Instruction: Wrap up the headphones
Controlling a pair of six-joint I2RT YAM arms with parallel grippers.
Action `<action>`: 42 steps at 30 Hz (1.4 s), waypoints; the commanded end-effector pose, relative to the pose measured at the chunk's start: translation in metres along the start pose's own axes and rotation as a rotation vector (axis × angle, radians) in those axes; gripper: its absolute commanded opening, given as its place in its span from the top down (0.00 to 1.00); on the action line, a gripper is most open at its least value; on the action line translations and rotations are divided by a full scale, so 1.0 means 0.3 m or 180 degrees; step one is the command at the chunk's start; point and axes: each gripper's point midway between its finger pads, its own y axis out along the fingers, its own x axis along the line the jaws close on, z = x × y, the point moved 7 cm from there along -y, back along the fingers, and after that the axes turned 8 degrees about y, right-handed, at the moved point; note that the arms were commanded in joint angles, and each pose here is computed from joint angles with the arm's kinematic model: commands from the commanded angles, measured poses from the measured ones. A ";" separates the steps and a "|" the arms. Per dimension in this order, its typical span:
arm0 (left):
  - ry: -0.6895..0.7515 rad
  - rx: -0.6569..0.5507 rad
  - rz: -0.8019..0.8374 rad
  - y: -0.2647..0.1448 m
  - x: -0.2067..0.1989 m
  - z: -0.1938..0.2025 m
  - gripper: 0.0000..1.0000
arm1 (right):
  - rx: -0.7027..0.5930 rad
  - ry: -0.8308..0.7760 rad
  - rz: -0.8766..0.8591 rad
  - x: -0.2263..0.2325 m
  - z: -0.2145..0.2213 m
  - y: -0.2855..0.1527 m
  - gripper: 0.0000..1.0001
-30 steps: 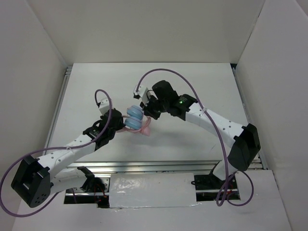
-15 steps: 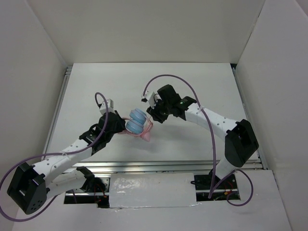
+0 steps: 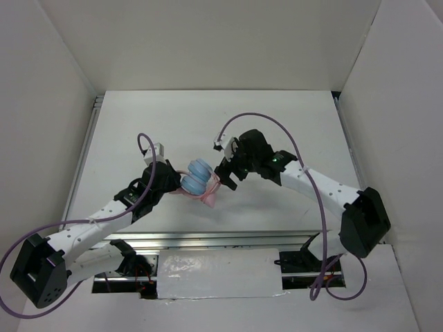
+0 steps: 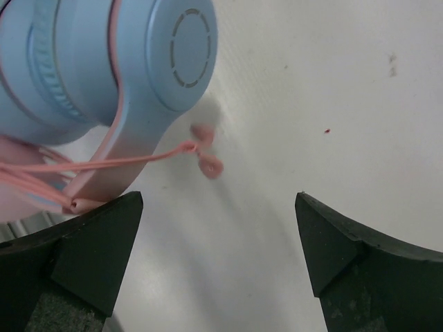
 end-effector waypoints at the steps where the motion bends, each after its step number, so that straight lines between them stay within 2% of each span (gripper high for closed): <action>1: -0.0279 -0.0421 0.0285 -0.020 -0.073 -0.119 1.00 | -0.0442 0.0107 -0.0158 0.081 -0.014 -0.076 0.00; 6: -0.0258 -0.0384 0.0231 -0.006 -0.066 -0.104 1.00 | -0.1031 0.0527 0.0054 0.110 0.039 -0.180 0.00; 11: -0.0214 -0.0270 0.0273 0.031 -0.066 -0.061 1.00 | -0.1508 0.0906 -0.0143 0.147 0.123 -0.253 0.00; 20: -0.0169 -0.0069 0.0243 0.104 -0.075 -0.009 1.00 | -0.1556 0.1159 -0.0046 0.152 0.211 -0.314 0.00; 34: -0.0231 0.0329 -0.0042 0.309 -0.091 0.014 1.00 | -0.1480 0.1253 0.0044 0.094 0.249 -0.291 0.00; 42: -0.0361 0.0566 -0.0618 0.425 -0.085 0.042 1.00 | -0.1429 0.1361 0.0088 0.056 0.265 -0.288 0.00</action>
